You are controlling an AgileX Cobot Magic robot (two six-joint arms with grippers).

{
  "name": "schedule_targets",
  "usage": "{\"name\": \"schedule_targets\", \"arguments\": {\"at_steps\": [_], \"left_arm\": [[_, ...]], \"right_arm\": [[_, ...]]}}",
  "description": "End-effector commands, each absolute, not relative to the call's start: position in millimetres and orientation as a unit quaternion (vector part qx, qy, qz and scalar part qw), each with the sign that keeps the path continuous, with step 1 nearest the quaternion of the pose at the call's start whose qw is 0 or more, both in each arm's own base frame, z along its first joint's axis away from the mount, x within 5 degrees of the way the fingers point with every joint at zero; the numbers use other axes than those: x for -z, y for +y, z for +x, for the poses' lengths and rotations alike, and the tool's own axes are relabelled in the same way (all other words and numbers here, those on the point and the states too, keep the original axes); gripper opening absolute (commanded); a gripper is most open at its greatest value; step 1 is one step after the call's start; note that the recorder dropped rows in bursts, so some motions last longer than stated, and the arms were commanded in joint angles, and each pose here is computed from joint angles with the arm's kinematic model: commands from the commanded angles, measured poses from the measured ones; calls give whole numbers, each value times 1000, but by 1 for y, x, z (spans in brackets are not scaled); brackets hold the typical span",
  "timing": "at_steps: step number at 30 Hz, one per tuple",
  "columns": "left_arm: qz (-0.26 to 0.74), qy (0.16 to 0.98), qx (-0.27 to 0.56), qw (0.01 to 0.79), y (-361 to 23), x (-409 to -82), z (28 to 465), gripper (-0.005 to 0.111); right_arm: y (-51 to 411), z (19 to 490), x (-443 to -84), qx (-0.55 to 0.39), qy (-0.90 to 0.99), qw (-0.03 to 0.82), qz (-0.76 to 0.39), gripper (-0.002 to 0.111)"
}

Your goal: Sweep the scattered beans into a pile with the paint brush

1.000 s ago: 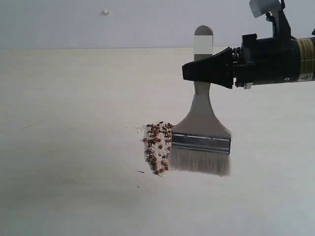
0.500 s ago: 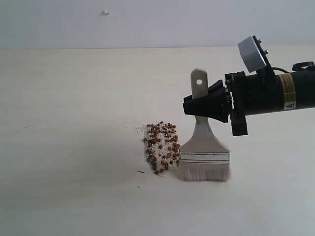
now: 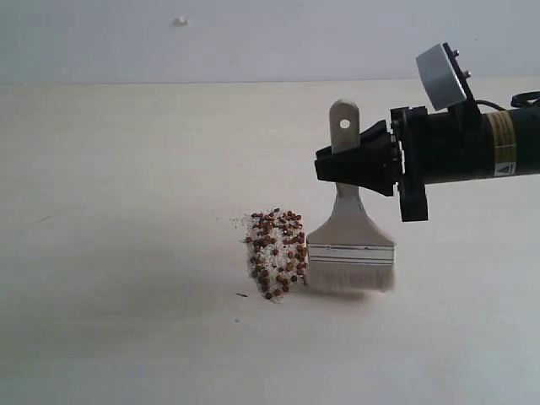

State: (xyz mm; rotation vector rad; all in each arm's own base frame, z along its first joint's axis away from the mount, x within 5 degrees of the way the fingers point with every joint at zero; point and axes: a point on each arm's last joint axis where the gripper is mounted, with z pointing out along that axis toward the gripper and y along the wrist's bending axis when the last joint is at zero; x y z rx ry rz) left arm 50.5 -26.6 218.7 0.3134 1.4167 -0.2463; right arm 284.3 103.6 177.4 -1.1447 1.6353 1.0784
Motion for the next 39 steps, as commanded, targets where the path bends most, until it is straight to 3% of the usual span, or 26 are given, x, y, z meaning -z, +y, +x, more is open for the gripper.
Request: {"name": "schedule_targets", "arguments": {"at_steps": [1, 19, 39], "left_arm": [[144, 643, 111, 744, -27, -220, 50, 0], [145, 643, 111, 744, -27, -220, 50, 0], [146, 642, 113, 744, -27, -220, 50, 0]], "right_arm": [[102, 284, -186, -432, 652, 436, -445, 0], [164, 263, -187, -474, 596, 386, -521, 0], [174, 284, -161, -467, 584, 410, -523, 0]]}}
